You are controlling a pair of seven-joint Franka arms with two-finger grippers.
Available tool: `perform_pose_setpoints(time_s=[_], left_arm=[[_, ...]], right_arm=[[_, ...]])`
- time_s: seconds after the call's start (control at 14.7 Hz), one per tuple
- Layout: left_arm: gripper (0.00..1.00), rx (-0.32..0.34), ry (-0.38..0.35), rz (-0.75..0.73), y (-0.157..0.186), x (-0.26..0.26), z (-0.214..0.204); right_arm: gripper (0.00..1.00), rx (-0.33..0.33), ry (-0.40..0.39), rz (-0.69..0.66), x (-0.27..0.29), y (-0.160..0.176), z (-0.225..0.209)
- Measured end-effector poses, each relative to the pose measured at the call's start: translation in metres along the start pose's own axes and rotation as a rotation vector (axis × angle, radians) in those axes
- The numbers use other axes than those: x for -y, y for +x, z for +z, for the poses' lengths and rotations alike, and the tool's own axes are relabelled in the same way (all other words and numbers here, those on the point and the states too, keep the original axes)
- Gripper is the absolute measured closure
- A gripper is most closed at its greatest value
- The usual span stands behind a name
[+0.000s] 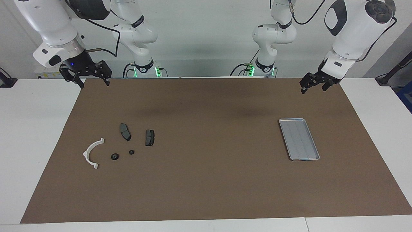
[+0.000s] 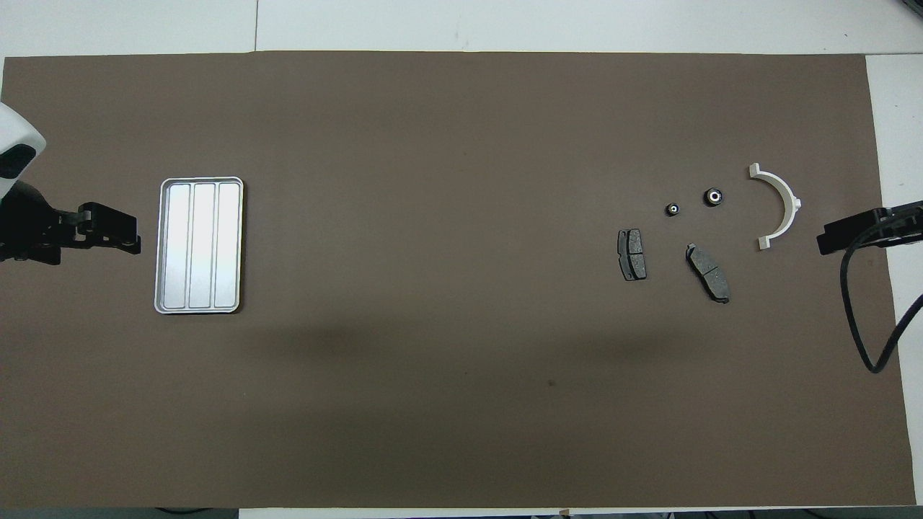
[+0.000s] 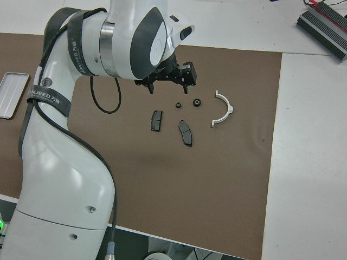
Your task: Place bearing gear from tray to pile
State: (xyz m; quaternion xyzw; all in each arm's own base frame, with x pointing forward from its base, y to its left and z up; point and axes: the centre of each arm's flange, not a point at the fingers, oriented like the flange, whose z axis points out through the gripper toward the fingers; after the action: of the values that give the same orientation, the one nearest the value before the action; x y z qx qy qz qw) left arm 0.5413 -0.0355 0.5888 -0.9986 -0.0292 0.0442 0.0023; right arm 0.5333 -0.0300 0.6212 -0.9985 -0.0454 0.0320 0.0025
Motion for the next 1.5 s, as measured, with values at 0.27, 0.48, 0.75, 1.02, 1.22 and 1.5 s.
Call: perform_pose_setpoints(time_s=[0.27, 0.48, 0.75, 1.02, 1.22, 1.5], left_arm=[[0.00, 0.000, 0.000, 0.000, 0.0000, 0.0000, 0.0000], [0.00, 0.000, 0.000, 0.000, 0.0000, 0.0000, 0.0000], [0.00, 0.000, 0.000, 0.000, 0.0000, 0.0000, 0.0000], [0.00, 0.000, 0.000, 0.000, 0.0000, 0.0000, 0.0000], [0.00, 0.000, 0.000, 0.000, 0.0000, 0.0000, 0.0000], [0.00, 0.000, 0.000, 0.000, 0.0000, 0.0000, 0.0000]], right_arm=[[0.00, 0.004, 0.001, 0.000, 0.0000, -0.0003, 0.0015], [0.00, 0.003, 0.000, 0.000, 0.0001, -0.0007, 0.0009], [0.00, -0.001, 0.000, 0.000, 0.0002, -0.0019, -0.0007], [0.00, -0.002, 0.000, 0.002, 0.0003, -0.0025, -0.0013], [0.00, -0.001, 0.000, 0.002, 0.0003, -0.0026, -0.0011], [0.00, -0.001, 0.000, 0.003, 0.0003, -0.0027, -0.0009]])
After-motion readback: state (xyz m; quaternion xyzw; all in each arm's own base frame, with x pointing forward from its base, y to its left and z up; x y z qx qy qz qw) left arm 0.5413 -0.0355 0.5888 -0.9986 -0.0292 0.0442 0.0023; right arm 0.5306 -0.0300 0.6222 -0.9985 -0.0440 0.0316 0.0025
